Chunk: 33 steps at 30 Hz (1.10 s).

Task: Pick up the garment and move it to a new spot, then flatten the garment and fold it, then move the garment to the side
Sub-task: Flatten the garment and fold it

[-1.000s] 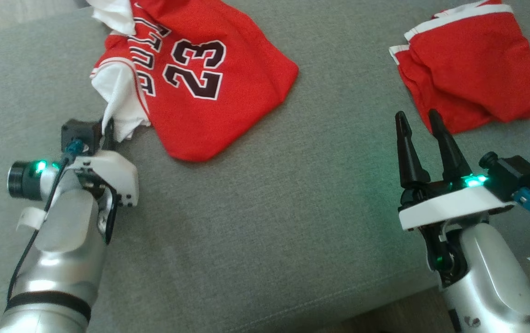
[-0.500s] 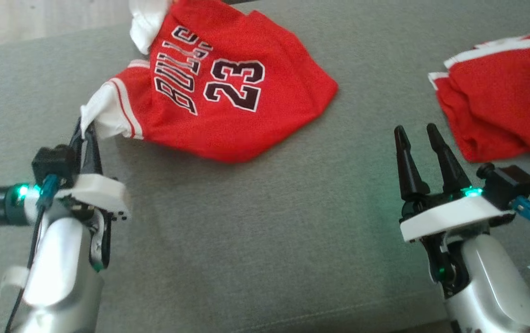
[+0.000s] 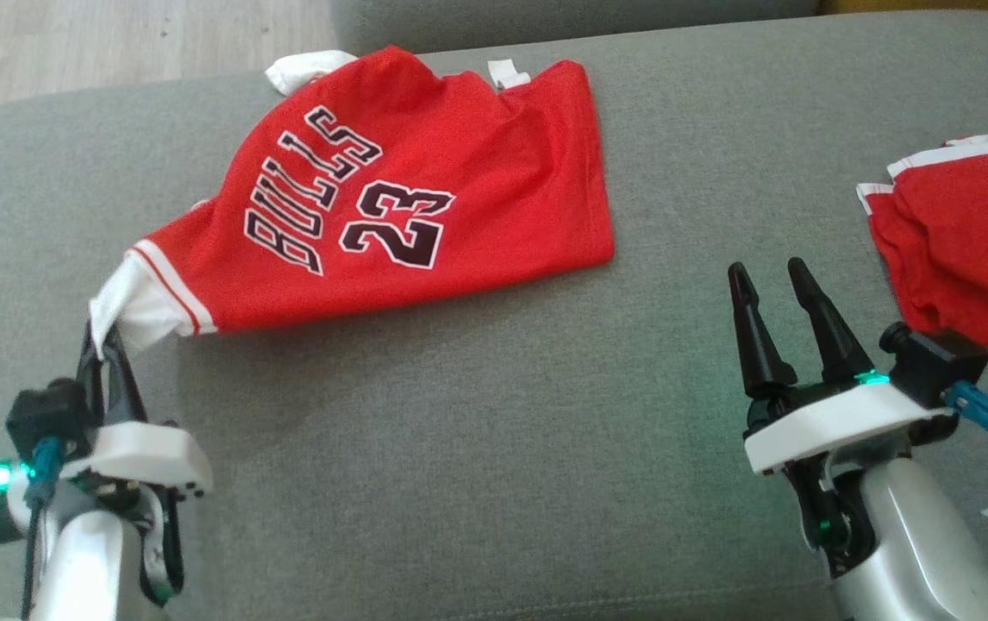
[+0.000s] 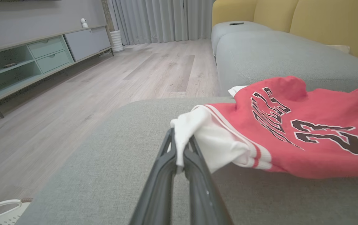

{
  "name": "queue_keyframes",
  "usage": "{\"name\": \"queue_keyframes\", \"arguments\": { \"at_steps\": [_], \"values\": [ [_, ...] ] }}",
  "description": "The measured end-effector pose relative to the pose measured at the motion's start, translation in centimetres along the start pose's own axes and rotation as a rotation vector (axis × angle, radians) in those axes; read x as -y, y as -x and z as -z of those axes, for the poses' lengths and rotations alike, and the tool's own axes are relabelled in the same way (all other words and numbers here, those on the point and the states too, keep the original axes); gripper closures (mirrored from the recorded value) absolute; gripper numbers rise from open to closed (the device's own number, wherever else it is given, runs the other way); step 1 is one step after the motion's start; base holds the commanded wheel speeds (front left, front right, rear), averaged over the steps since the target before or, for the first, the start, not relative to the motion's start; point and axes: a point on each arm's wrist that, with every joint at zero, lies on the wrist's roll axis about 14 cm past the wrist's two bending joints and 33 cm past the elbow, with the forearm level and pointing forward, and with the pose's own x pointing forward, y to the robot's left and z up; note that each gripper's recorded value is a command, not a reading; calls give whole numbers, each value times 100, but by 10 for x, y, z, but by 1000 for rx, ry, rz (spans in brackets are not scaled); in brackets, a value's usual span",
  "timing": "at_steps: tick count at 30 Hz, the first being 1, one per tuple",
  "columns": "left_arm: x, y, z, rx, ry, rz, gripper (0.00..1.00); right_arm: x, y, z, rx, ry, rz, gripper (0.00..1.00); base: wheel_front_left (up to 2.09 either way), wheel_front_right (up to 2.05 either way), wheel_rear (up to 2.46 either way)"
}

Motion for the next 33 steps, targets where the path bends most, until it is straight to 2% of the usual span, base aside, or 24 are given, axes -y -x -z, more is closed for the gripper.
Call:
{"name": "queue_keyframes", "arguments": {
  "at_steps": [1,2,3,4,7,17,25,28,33],
  "values": [
    [-2,3,2,-6,1,-5,100,-1,1,2,-8,-1,-2,0,0,0,0],
    [-2,5,4,-11,3,-7,87,-1,2,3,-12,-2,-3,0,0,0,0],
    [-2,7,5,-15,8,-8,16,-2,2,4,-15,-3,-4,0,0,0,0],
    [0,8,5,-16,16,-7,0,-3,2,4,-16,-3,-6,0,0,0,0],
    [9,10,1,-5,43,18,0,-5,1,4,-19,-2,-12,0,0,0,0],
    [49,15,-54,159,127,156,0,-12,0,3,-15,5,-31,0,0,0,0],
    [70,23,-63,184,149,228,0,-13,-3,8,-25,-1,-34,0,0,0,0],
    [72,24,-59,172,148,241,0,-15,-9,17,-55,-3,-43,0,0,0,0],
    [76,27,-49,140,163,254,0,-8,-23,49,-197,-24,-30,0,0,0,0]
  ]
}}
